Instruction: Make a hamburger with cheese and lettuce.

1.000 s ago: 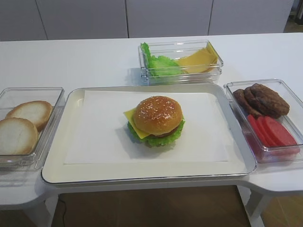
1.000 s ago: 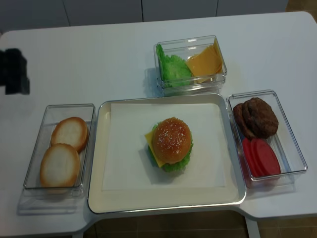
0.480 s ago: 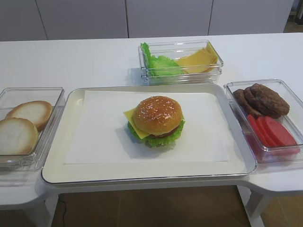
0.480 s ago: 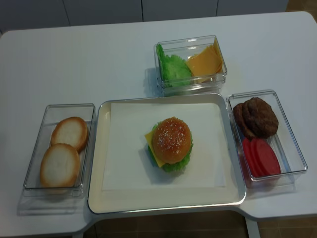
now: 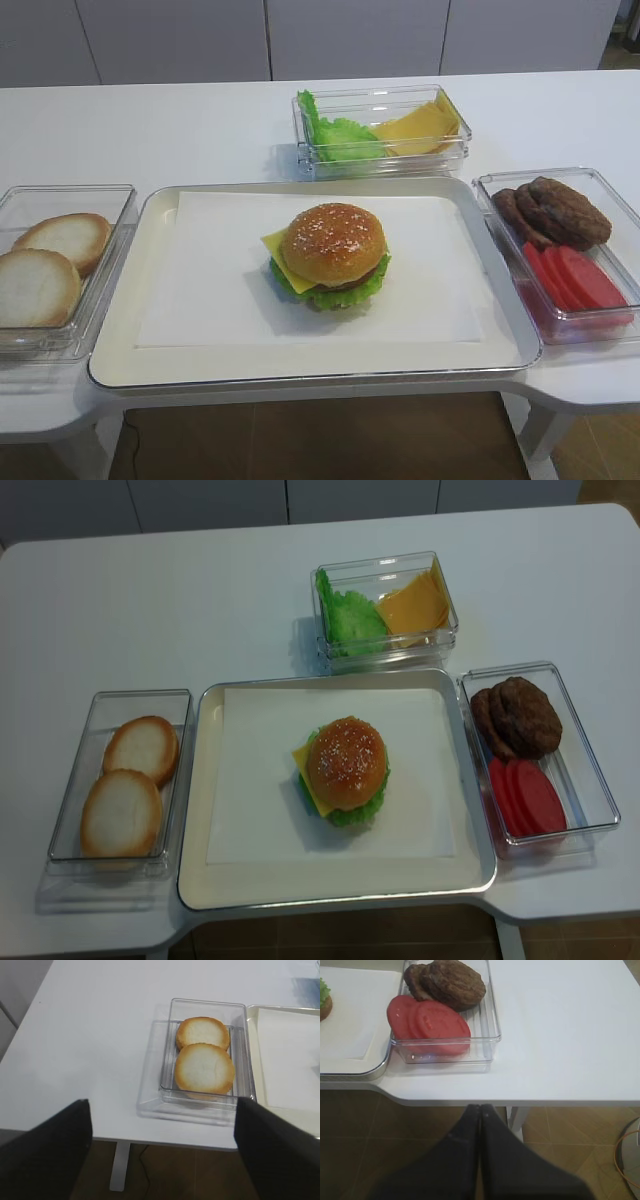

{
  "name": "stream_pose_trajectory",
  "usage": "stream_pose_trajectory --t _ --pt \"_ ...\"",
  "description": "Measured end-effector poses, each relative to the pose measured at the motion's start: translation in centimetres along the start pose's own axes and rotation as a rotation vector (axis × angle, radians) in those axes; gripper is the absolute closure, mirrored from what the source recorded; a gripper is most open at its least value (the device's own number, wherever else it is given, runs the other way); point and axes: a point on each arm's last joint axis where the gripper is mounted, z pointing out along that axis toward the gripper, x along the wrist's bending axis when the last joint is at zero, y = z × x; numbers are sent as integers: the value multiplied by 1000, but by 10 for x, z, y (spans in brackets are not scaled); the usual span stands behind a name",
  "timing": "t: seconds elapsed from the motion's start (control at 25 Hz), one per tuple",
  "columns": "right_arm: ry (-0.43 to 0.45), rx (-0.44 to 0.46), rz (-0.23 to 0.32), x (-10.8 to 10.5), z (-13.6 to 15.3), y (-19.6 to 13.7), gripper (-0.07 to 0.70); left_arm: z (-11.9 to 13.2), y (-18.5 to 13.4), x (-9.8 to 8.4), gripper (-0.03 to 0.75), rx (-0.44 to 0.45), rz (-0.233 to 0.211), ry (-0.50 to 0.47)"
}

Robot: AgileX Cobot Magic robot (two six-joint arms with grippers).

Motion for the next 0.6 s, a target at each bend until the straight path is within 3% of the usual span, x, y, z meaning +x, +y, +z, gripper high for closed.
stream_pose_trajectory --t 0.6 --pt "0 0 0 0 0 0 680 7 -76 11 42 -84 8 -16"
